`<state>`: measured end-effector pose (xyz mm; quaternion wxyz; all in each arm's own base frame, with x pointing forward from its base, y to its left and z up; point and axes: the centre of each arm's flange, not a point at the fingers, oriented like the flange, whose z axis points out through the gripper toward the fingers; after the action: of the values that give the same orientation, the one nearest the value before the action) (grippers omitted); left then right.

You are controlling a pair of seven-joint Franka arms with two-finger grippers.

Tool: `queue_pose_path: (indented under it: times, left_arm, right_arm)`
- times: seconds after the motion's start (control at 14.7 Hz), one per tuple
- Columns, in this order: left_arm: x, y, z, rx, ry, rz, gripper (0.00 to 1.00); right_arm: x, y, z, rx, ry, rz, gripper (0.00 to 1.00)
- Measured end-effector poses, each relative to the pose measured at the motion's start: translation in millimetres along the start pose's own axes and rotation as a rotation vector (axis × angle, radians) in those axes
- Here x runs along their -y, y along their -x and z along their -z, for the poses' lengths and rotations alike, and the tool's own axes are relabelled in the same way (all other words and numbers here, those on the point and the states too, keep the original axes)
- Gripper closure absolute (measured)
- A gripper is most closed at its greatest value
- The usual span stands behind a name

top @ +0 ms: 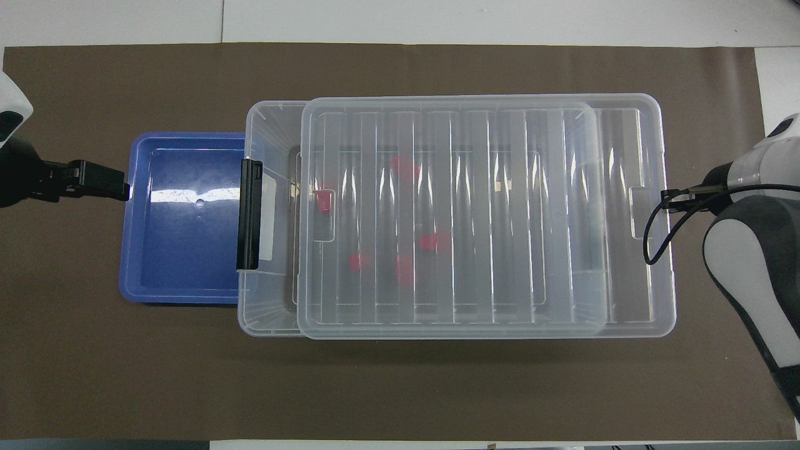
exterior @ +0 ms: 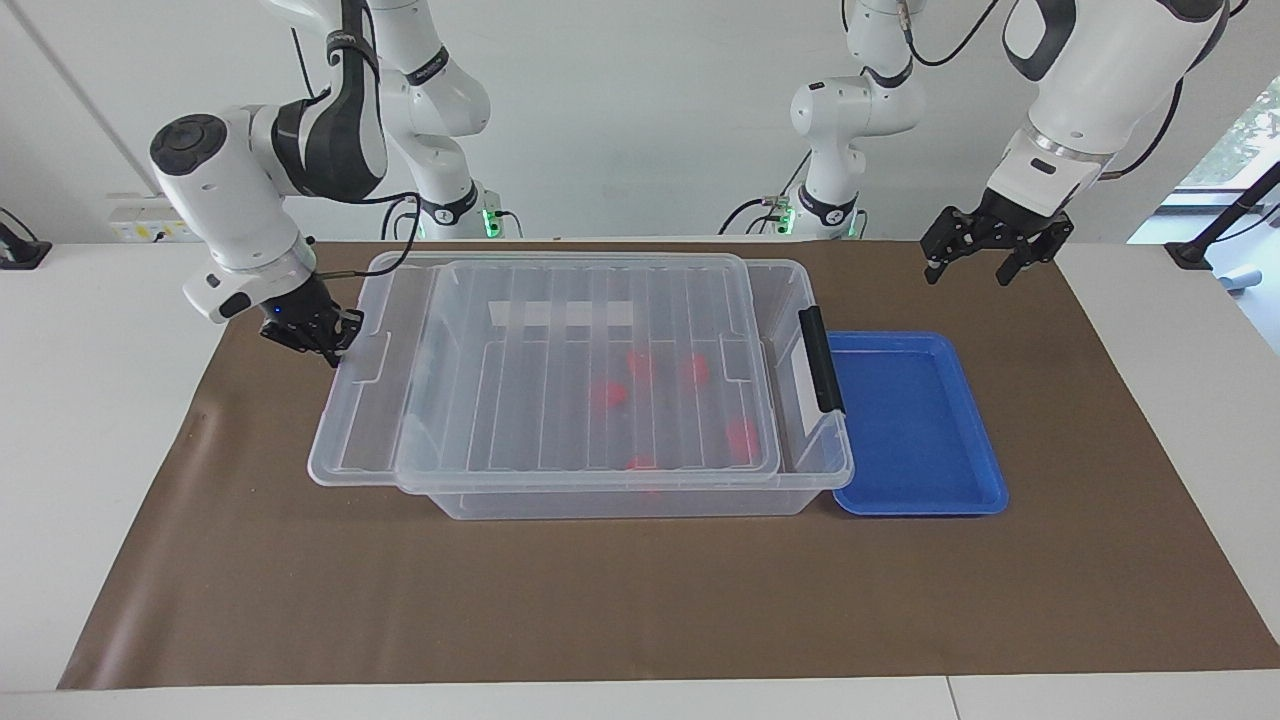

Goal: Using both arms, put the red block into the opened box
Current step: 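Slide the clear lid toward the blue tray with the right gripper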

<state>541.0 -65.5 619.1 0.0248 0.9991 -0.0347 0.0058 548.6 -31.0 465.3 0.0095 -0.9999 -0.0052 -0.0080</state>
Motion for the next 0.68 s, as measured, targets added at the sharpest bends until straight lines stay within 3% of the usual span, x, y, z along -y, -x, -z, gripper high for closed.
queue_pose_path:
  times: [0.34,0.68]
  left_arm:
    - [49,3,21,-0.003,0.004,-0.008,0.0]
    - [58,7,22,0.023,0.006,-0.021,0.0]
  right_arm:
    - [10,3,-2,0.005,0.0,-0.001,0.99]
    - [29,3,-2,0.005,0.0,-0.027,0.99]
